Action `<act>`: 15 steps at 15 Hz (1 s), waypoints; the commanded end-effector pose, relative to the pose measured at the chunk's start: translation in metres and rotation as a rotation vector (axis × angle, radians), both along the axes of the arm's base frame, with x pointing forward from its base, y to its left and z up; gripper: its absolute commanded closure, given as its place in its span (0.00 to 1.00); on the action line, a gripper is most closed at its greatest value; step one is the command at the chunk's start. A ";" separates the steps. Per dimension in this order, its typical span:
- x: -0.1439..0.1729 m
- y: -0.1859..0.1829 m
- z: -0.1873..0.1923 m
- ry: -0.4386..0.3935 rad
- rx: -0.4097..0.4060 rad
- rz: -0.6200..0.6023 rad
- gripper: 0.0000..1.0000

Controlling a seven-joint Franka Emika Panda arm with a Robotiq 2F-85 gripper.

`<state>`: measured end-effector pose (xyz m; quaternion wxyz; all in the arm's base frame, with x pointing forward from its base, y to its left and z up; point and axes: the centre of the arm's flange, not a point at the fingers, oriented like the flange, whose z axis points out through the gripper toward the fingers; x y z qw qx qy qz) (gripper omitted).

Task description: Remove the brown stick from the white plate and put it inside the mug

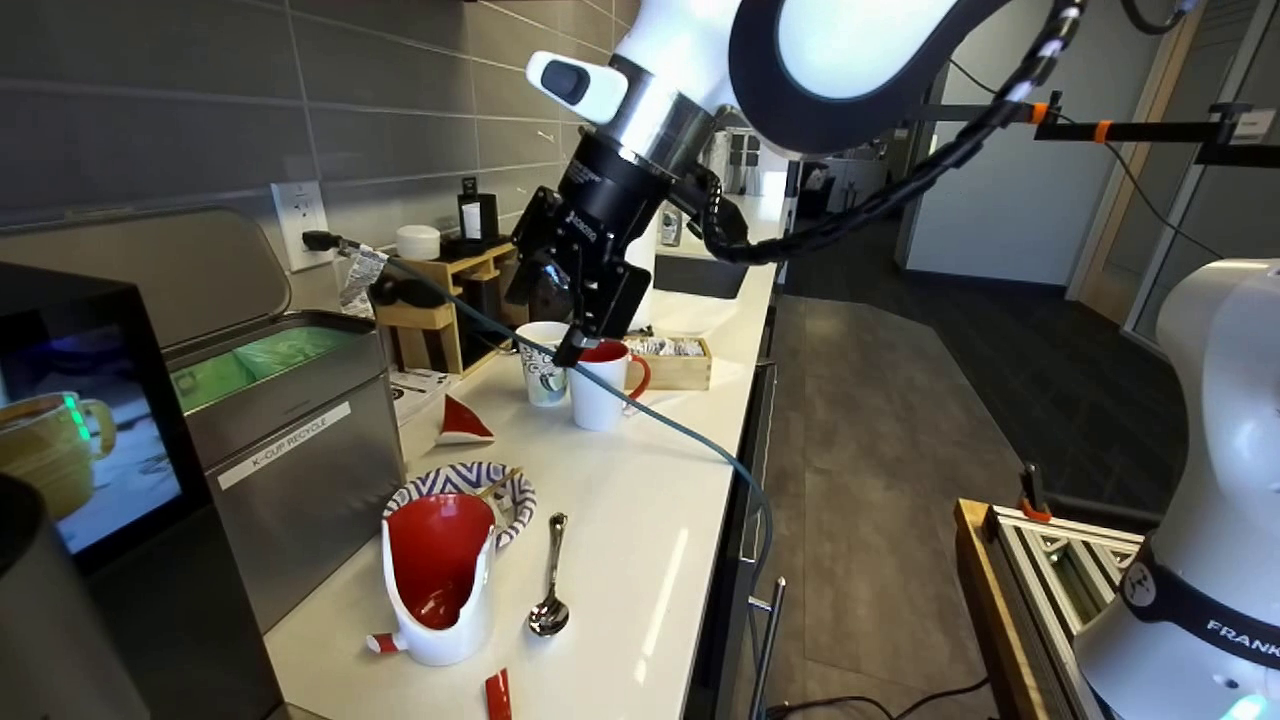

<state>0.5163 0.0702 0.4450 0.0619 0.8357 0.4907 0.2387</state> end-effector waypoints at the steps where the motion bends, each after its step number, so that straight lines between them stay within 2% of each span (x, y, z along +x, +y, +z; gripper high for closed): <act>1: 0.029 -0.014 -0.010 0.128 -0.089 0.135 0.00; 5: 0.051 -0.008 -0.036 0.219 -0.209 0.278 0.00; 7: 0.062 0.001 -0.051 0.217 -0.250 0.339 0.00; 9: 0.071 0.009 -0.066 0.192 -0.251 0.320 0.00; 10: 0.052 0.005 -0.054 0.204 -0.228 0.313 0.00; 15: 0.066 0.007 -0.072 0.214 -0.245 0.324 0.00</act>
